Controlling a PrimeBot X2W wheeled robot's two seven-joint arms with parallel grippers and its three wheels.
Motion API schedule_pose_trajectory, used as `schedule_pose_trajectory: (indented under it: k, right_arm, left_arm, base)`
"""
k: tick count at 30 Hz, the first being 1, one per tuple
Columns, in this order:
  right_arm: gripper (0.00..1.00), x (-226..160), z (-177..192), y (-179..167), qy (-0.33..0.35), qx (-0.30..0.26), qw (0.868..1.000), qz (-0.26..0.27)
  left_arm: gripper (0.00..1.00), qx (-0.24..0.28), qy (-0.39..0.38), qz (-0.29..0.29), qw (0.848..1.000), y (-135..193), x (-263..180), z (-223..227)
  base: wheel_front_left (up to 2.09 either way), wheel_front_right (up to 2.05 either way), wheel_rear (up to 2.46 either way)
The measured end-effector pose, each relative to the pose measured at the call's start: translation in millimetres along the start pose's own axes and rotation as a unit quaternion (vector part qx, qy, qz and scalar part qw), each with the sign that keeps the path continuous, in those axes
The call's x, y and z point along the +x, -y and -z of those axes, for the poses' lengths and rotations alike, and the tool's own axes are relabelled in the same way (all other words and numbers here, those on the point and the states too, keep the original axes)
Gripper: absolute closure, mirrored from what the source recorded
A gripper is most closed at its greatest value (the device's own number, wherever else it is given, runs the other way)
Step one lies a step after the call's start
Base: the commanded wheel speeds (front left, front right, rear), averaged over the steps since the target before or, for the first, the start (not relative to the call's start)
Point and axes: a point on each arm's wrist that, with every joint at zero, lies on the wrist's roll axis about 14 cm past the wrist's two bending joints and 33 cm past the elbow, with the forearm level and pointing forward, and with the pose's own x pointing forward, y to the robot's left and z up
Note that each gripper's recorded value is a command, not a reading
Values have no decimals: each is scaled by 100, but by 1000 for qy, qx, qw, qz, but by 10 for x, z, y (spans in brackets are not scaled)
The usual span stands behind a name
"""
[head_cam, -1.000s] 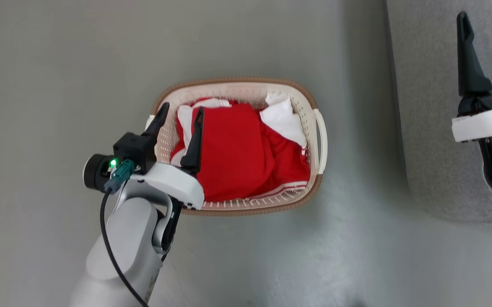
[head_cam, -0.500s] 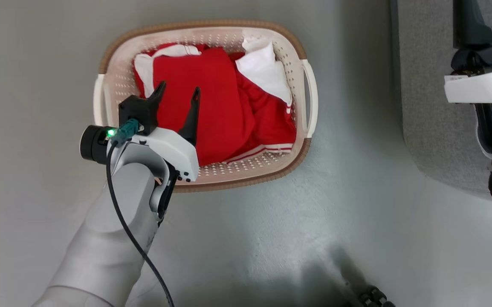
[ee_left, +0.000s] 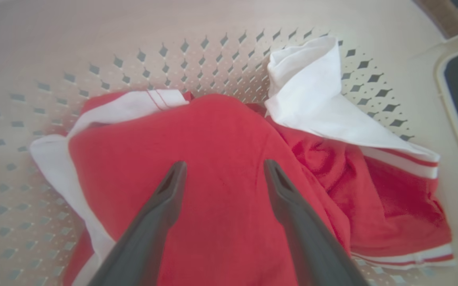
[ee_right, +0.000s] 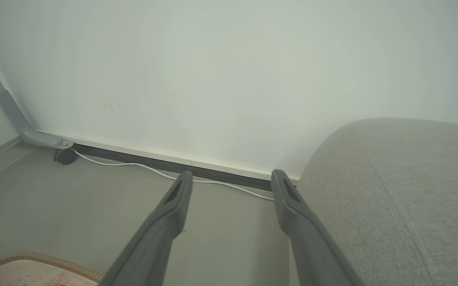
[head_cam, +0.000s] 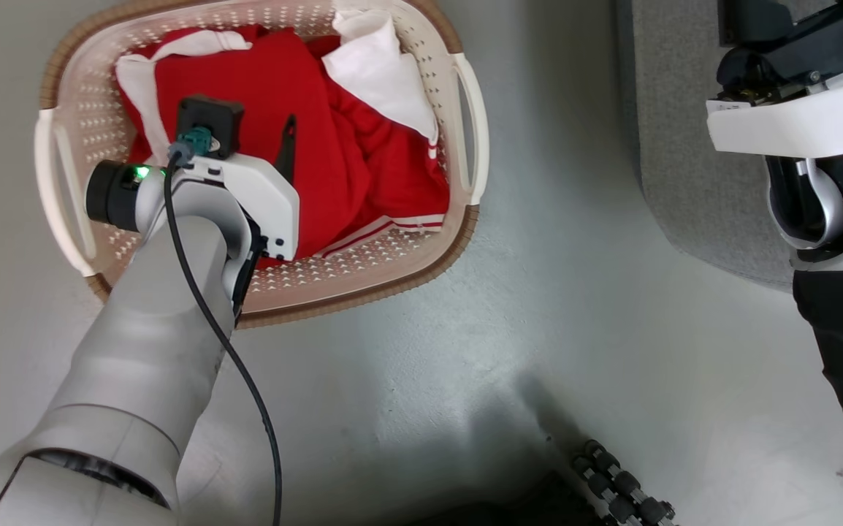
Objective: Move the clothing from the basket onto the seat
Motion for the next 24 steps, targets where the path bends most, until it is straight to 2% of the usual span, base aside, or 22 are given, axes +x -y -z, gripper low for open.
schedule_pose_trajectory:
  k: [17, 18, 19, 20, 24]
  right_arm:
    - [0, -74, 133, 15, -16, 9, 1000, 8]
    - [0, -77, 125, 20, -16, 9, 1000, 8]
    - [0, -80, 118, 25, -16, 9, 1000, 9]
    - [0, -82, 110, 28, -15, 8, 1000, 9]
    - [0, -88, 72, 43, -12, 6, 1000, 11]
  left_arm:
    - [0, 4, -126, -12, 992, 34, 311, 442]
    - [13, 5, -129, -12, 992, 39, 310, 449]
    - [81, 5, -129, -11, 992, 44, 311, 447]
    - [100, 4, -129, -11, 992, 48, 312, 444]
    - [100, -3, -126, -7, 992, 82, 312, 414]
  base:
    - [0, 0, 0]
    - [0, 0, 0]
    - [0, 0, 0]
    - [0, 0, 0]
    - [0, 0, 0]
